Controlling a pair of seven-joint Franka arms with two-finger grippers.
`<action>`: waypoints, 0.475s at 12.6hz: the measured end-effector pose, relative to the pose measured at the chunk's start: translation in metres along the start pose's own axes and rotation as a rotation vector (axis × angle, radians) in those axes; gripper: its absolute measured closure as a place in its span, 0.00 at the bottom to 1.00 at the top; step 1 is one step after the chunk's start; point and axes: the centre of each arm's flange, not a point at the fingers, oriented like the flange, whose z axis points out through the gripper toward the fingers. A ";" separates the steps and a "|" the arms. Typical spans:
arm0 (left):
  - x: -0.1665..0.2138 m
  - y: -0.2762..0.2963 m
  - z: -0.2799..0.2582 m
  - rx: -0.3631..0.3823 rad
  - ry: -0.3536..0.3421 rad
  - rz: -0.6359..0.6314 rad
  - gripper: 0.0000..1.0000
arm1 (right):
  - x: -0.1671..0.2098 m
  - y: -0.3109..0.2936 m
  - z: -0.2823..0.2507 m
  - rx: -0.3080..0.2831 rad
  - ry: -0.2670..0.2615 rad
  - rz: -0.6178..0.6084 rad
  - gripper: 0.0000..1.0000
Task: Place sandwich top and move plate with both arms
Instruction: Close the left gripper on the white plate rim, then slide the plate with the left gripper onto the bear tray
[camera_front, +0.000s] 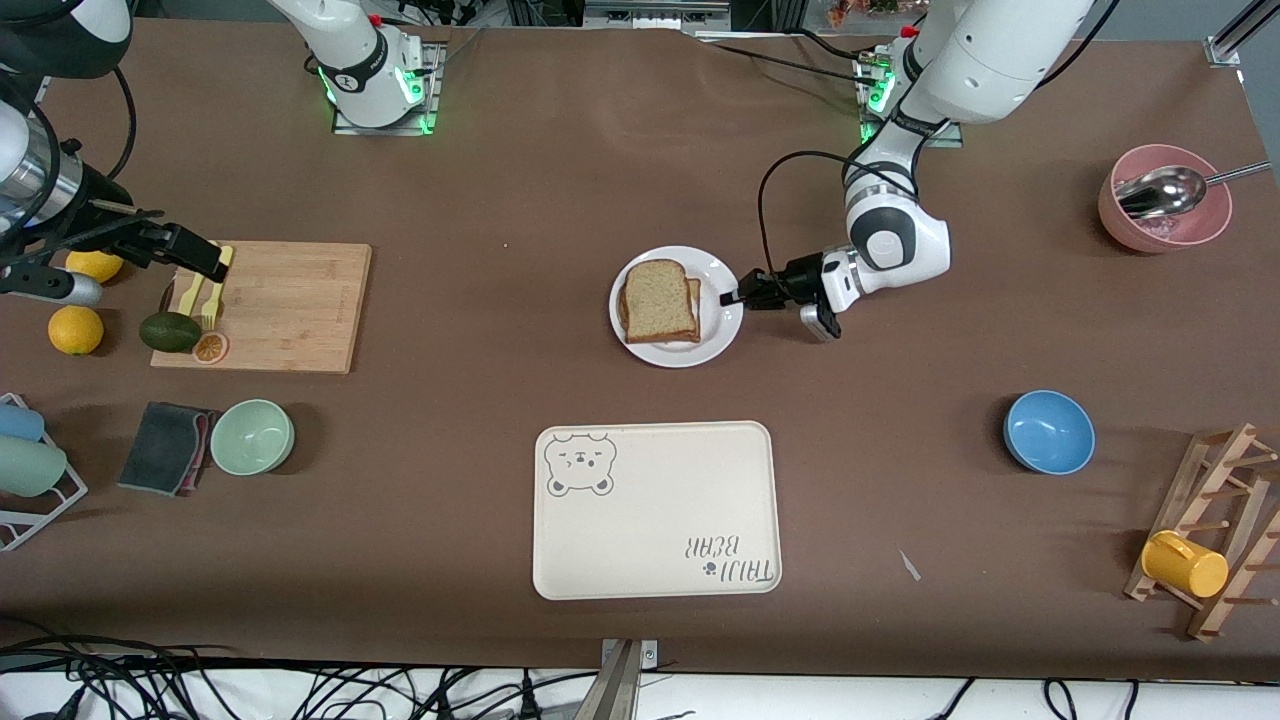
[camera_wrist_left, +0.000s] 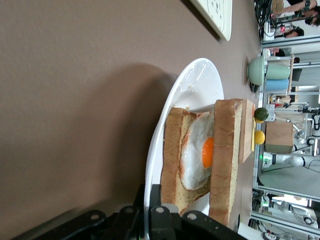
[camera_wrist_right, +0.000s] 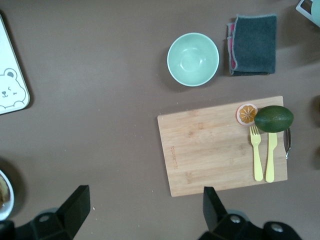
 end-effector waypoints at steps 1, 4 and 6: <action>0.006 0.005 0.000 -0.003 0.009 -0.011 0.96 | -0.001 0.000 0.000 -0.001 -0.005 0.000 0.00; 0.024 0.020 0.001 -0.012 0.034 -0.046 0.96 | -0.001 0.000 0.000 -0.002 -0.007 0.000 0.00; 0.036 0.030 0.001 -0.016 0.054 -0.059 0.96 | -0.001 0.000 0.000 -0.001 -0.006 0.000 0.00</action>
